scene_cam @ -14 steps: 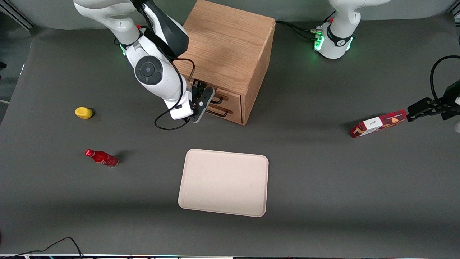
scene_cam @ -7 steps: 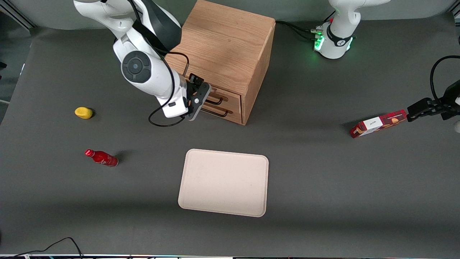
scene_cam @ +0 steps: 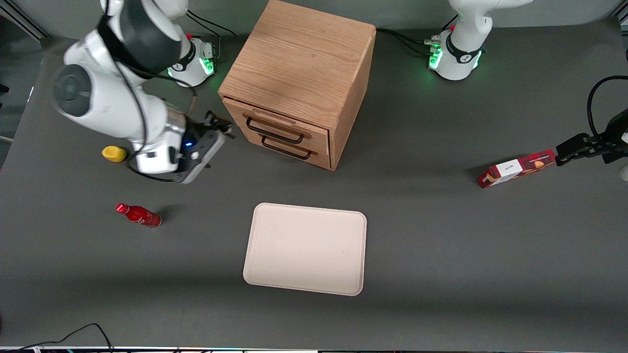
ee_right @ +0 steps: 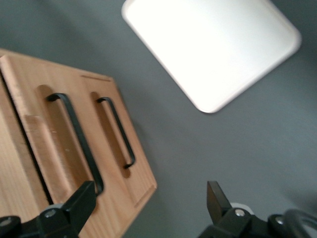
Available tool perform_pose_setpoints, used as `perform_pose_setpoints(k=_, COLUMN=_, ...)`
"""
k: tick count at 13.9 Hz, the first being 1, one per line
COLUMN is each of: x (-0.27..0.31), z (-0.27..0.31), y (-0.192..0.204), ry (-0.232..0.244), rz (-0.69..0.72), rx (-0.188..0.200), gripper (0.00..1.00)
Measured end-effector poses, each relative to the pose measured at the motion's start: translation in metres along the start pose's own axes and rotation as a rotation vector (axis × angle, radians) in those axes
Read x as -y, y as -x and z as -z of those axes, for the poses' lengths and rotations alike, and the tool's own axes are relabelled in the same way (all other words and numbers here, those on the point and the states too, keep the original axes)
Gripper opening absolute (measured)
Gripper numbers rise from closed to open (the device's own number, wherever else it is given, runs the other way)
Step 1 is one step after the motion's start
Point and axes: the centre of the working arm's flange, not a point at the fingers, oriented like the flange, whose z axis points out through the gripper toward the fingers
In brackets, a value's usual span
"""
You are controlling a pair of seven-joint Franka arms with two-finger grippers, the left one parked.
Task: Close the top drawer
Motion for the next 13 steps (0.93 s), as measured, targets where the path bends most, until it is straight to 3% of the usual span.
perform_pose_setpoints(k=4, x=-0.055, z=0.069, y=0.045, ry=0.088, rz=-0.245, rx=-0.084, gripper=1.0)
perform_pose_setpoints(k=7, x=-0.094, z=0.092, y=0.075, ry=0.219, rz=-0.454, rx=-0.081, gripper=1.0)
perform_pose_setpoints(k=11, x=-0.141, z=0.108, y=0.113, ry=0.255, rz=-0.634, rx=-0.085, gripper=1.0)
perform_pose_setpoints(k=13, x=-0.15, z=0.11, y=0.124, ry=0.265, rz=-0.671, rx=-0.061, gripper=1.0)
